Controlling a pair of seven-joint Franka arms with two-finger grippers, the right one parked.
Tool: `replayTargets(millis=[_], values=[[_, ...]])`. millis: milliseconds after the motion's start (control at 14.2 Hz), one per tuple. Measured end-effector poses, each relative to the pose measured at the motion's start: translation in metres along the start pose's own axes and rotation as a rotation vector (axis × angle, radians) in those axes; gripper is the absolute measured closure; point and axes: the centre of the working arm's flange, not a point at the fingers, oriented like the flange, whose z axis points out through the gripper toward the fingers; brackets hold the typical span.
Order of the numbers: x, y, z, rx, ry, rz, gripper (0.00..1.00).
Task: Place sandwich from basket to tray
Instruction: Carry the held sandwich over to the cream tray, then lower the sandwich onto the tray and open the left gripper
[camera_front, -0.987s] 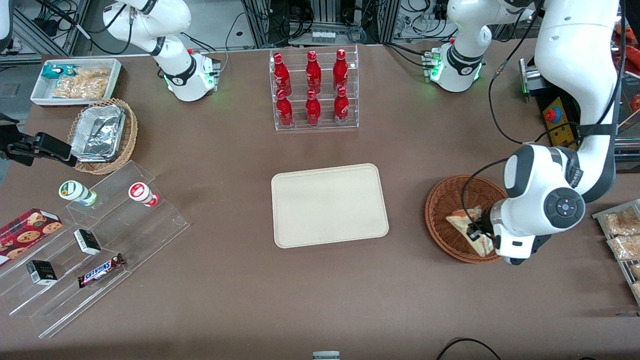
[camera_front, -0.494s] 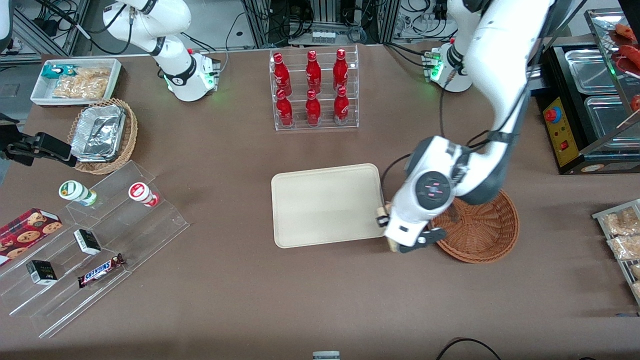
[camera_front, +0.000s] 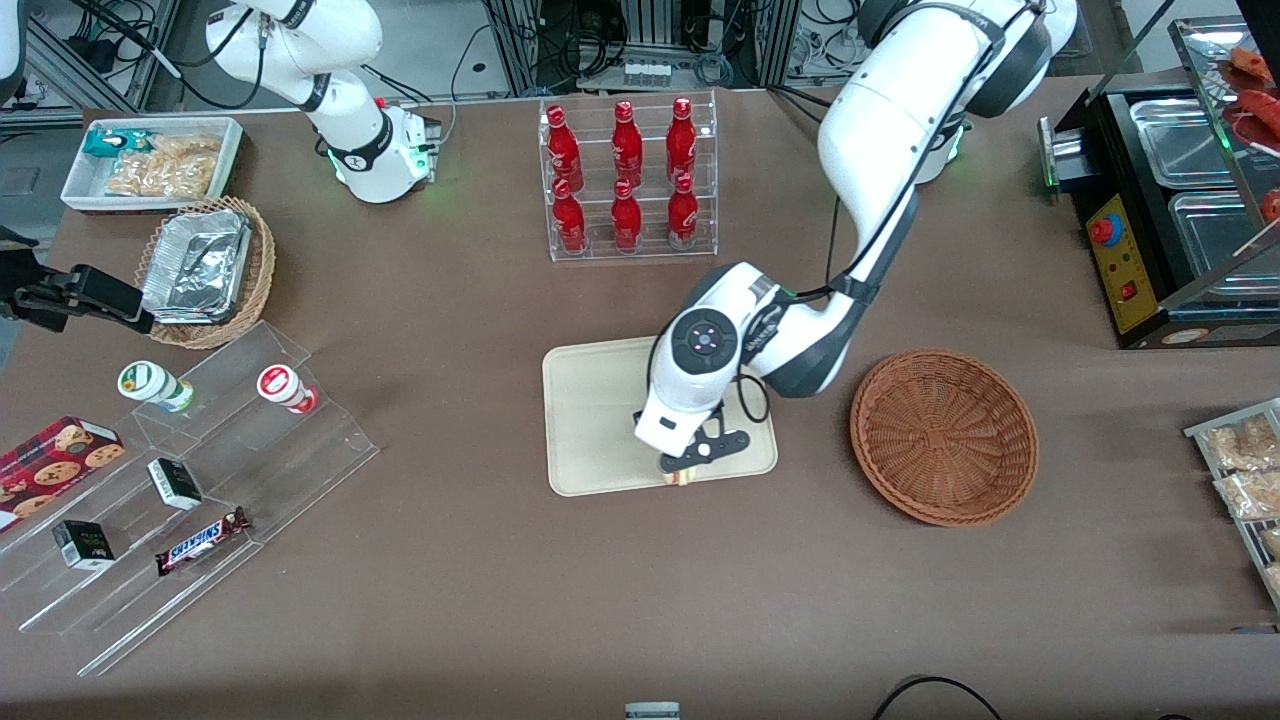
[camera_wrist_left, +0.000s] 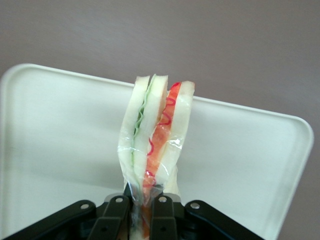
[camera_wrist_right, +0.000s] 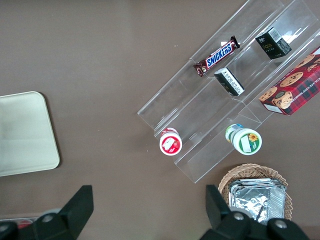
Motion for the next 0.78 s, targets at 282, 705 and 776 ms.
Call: replayTargets(millis=[282, 705, 776], values=[[-0.018, 0.014, 0.022, 0.018, -0.015, 0.031, 0.85], [-0.026, 0.008, 0.039, 0.108, -0.045, 0.064, 0.85], [-0.026, 0.007, 0.039, 0.109, -0.045, 0.067, 0.85]])
